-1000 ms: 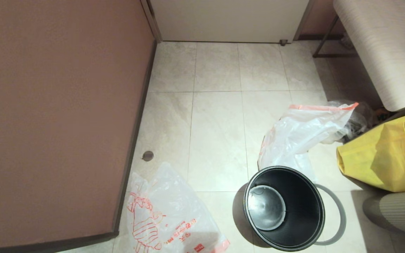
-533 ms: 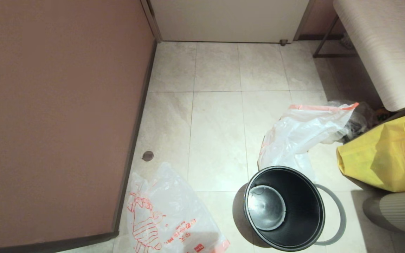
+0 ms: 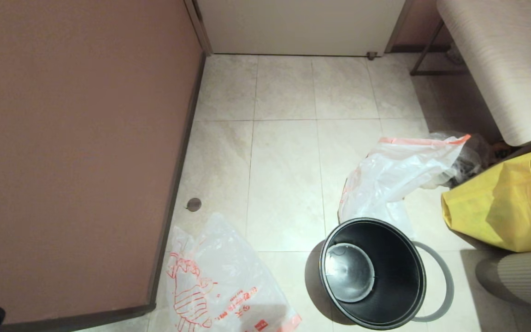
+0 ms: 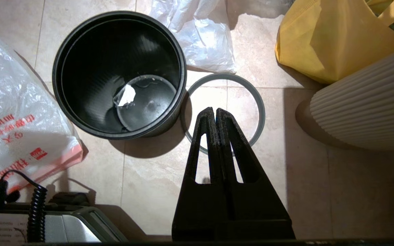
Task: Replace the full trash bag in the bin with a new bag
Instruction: Pick up a new trash bag
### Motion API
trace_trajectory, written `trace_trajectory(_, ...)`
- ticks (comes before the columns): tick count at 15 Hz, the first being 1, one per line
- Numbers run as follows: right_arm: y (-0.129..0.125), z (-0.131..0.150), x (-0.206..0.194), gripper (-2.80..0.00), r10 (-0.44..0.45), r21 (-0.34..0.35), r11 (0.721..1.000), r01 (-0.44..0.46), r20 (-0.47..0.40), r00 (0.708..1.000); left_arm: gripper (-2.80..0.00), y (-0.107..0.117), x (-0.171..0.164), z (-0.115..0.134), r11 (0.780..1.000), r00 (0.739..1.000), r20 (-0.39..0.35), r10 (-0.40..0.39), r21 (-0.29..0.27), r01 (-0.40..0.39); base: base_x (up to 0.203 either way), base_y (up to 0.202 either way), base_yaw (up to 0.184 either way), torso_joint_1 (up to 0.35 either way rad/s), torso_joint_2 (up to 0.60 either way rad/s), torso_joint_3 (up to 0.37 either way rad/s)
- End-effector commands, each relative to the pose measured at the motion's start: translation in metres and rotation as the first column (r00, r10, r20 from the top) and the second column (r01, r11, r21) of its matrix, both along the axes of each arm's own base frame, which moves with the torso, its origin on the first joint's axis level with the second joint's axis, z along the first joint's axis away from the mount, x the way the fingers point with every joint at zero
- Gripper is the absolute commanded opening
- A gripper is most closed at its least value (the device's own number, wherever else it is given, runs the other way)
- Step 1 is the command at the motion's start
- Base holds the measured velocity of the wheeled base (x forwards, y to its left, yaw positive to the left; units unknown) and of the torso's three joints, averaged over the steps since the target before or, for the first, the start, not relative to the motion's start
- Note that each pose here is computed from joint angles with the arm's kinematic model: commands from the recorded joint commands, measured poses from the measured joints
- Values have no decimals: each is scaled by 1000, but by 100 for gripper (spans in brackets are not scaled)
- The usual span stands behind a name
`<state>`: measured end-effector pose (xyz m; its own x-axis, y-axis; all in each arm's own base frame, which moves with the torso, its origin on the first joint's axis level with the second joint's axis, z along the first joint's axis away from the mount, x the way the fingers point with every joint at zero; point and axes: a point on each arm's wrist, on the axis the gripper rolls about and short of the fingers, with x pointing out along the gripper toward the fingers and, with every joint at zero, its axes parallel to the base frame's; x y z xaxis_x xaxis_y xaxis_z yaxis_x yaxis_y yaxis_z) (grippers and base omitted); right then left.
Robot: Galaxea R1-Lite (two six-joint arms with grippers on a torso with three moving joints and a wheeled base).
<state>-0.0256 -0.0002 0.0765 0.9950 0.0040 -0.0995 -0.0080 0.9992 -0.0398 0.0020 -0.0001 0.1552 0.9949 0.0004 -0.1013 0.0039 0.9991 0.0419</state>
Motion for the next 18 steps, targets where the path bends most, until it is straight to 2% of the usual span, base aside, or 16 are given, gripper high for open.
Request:
trace_trajectory(1,0,4,2,-280,4,-40,999,-5,-25,1000,-280,0,18,8,1000,996,-89,3,8,-2,0,0,0,0,0,0)
trace_trajectory(4,0,48,19,-280,-4,-66,998,-3,-111,994,-280,0,43,25,999,987,-162,7,52,2,0,0,0,0,0,0)
trace_trajectory(6,0,77,55,-280,2,-52,999,-16,-258,966,-280,0,54,32,995,983,-186,-2,96,20,0,0,0,0,0,0)
trace_trajectory(8,1,88,106,-280,17,-38,999,-36,-418,908,-280,0,61,34,994,980,-199,-1,103,22,0,0,0,0,0,0)
trace_trajectory(11,1,69,190,-280,28,-37,997,-63,-614,789,-280,1,63,31,995,977,-215,9,101,13,0,0,0,0,0,0)
trace_trajectory(13,1,44,241,-280,32,-40,996,-83,-693,720,-280,1,64,30,995,975,-221,10,94,11,0,0,0,0,0,0)
trace_trajectory(14,1,36,260,-280,34,-42,995,-89,-706,707,-280,1,65,31,996,975,-224,9,89,11,0,0,0,0,0,0)
trace_trajectory(15,0,29,278,0,34,-45,995,-94,-713,700,-280,1,69,31,998,972,-233,11,68,5,0,0,0,0,0,0)
trace_trajectory(18,-1,10,312,0,36,-60,991,-117,-728,685,-280,1,76,31,998,974,-227,12,59,1,0,0,0,0,0,0)
